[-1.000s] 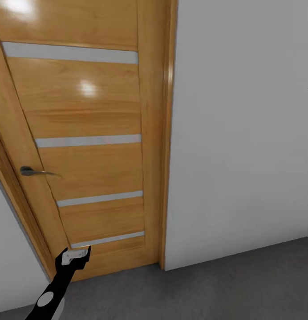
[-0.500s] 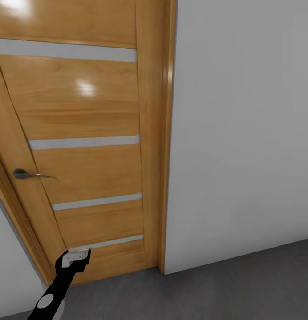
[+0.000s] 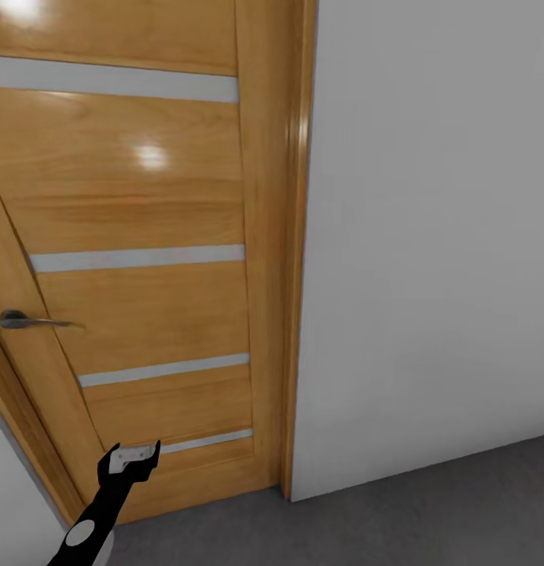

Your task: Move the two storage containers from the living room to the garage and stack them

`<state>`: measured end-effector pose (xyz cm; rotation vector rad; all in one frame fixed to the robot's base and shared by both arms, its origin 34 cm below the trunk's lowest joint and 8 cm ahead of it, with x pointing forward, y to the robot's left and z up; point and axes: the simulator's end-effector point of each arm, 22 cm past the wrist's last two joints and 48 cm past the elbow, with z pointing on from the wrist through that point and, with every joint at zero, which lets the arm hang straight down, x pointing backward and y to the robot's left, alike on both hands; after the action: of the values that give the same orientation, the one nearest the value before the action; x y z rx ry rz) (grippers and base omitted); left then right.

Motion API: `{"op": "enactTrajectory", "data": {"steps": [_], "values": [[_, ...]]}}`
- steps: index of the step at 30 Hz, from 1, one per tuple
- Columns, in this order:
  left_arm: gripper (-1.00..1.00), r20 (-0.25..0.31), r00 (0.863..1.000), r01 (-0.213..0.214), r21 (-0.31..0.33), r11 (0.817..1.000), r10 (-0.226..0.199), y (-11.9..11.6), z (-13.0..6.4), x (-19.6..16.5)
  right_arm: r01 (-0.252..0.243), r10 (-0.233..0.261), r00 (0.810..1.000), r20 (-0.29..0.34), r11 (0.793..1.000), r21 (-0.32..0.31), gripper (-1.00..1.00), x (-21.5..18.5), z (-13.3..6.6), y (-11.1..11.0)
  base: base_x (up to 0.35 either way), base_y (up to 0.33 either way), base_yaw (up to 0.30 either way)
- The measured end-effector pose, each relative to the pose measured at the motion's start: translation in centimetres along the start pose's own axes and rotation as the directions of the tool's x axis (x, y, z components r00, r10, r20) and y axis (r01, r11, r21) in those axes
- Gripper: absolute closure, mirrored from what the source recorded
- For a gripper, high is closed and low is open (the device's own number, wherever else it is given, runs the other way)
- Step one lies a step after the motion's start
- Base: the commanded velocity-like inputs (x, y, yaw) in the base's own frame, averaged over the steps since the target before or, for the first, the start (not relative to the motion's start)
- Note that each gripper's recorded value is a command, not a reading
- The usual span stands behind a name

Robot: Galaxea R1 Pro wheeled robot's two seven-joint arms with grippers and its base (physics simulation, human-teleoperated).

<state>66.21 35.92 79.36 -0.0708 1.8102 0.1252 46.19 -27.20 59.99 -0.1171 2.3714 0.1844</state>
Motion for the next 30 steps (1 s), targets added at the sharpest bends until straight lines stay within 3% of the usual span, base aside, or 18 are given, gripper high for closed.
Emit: {"op": "enactTrajectory", "data": {"steps": [30], "values": [[-1.0, -0.001, 1.0, -0.012, -0.007, 1.0, 0.012, 0.86, 0.0, -0.07, 0.0, 0.0, 1.0, 0.001, 1.0, 0.0, -1.0, -0.01, -0.02, 0.01, 0.108, 0.0, 0.0]]}}
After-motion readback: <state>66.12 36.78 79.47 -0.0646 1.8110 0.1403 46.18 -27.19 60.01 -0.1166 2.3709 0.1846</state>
